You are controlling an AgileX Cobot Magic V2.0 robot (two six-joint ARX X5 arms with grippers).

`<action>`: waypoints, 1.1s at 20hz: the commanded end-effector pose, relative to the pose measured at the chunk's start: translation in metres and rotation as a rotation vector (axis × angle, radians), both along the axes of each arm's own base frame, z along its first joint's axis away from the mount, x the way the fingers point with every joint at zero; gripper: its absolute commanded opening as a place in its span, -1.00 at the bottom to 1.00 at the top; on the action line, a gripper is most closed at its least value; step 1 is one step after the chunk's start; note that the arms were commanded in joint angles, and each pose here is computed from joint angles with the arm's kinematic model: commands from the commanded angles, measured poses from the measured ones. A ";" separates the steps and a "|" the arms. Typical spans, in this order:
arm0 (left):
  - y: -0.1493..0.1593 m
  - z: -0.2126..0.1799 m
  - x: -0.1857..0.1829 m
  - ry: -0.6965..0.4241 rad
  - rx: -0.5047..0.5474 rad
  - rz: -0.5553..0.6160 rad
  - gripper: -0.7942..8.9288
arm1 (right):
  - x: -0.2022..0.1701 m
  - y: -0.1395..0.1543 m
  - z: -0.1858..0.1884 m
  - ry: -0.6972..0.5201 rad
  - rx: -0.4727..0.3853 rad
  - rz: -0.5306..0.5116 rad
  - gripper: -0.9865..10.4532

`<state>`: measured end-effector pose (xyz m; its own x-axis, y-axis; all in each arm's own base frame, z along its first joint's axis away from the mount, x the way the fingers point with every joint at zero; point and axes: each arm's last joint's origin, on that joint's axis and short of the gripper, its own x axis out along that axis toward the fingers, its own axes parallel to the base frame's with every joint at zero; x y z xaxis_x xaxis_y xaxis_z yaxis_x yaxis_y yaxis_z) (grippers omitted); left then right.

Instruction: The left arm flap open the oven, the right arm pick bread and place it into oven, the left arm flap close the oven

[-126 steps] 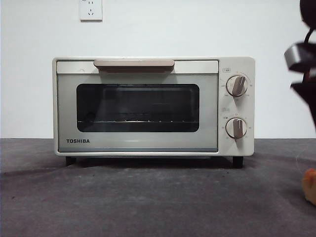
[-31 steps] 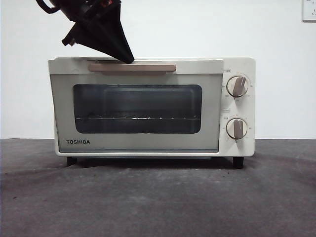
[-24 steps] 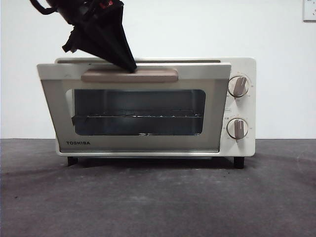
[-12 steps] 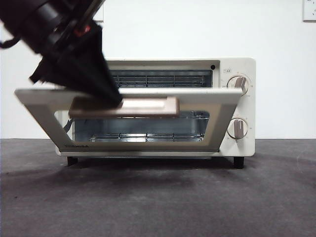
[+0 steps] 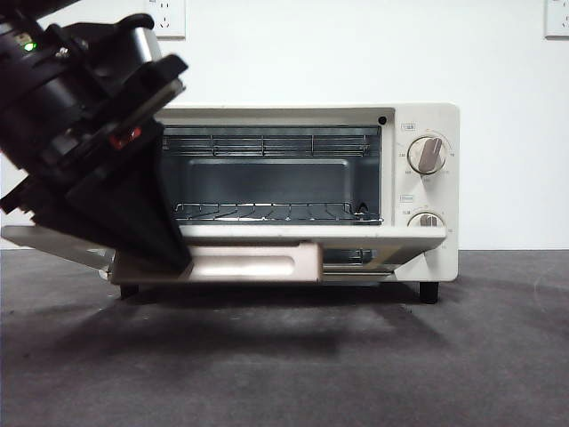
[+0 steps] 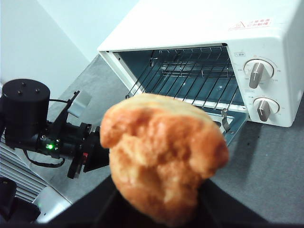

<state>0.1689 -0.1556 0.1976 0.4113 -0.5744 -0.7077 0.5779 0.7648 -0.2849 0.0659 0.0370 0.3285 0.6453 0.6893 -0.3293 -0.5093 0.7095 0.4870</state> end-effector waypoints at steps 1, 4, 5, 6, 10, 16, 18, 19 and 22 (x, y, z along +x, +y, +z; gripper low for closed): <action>-0.002 -0.001 0.003 -0.023 -0.004 0.029 -0.81 | 0.000 0.000 0.004 -0.011 0.014 0.002 -0.59; -0.001 -0.004 0.001 -0.015 0.032 0.006 -0.81 | 0.000 0.000 0.004 -0.011 0.013 0.002 -0.59; 0.000 -0.004 0.000 -0.011 0.044 -0.001 -0.81 | 0.000 0.000 0.004 -0.011 0.013 0.002 -0.59; 0.000 -0.005 0.000 -0.005 0.051 -0.003 -0.81 | 0.000 0.000 0.004 -0.011 0.013 0.001 -0.59; 0.001 -0.007 -0.002 0.018 0.066 -0.014 -0.81 | 0.000 0.000 0.004 -0.006 0.012 0.002 -0.59; 0.009 0.019 -0.014 0.017 -0.005 -0.064 -0.80 | 0.012 0.006 0.000 0.076 0.014 0.042 -0.59; 0.017 0.034 -0.023 -0.012 -0.029 -0.064 -0.80 | 0.024 0.012 -0.005 0.133 0.002 0.073 -0.59; 0.022 0.043 -0.028 -0.036 -0.045 -0.062 -0.80 | 0.030 0.016 -0.007 0.154 -0.011 0.086 -0.59; 0.039 0.073 -0.046 -0.126 -0.104 -0.046 -0.80 | 0.051 0.032 -0.013 0.192 -0.035 0.141 -0.59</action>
<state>0.1224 -0.1147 0.2628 0.4538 -0.6448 -0.6150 0.6299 0.7203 -0.2904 0.1169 0.0680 0.3114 0.4653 0.7458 -0.4767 -0.4864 0.6654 0.5663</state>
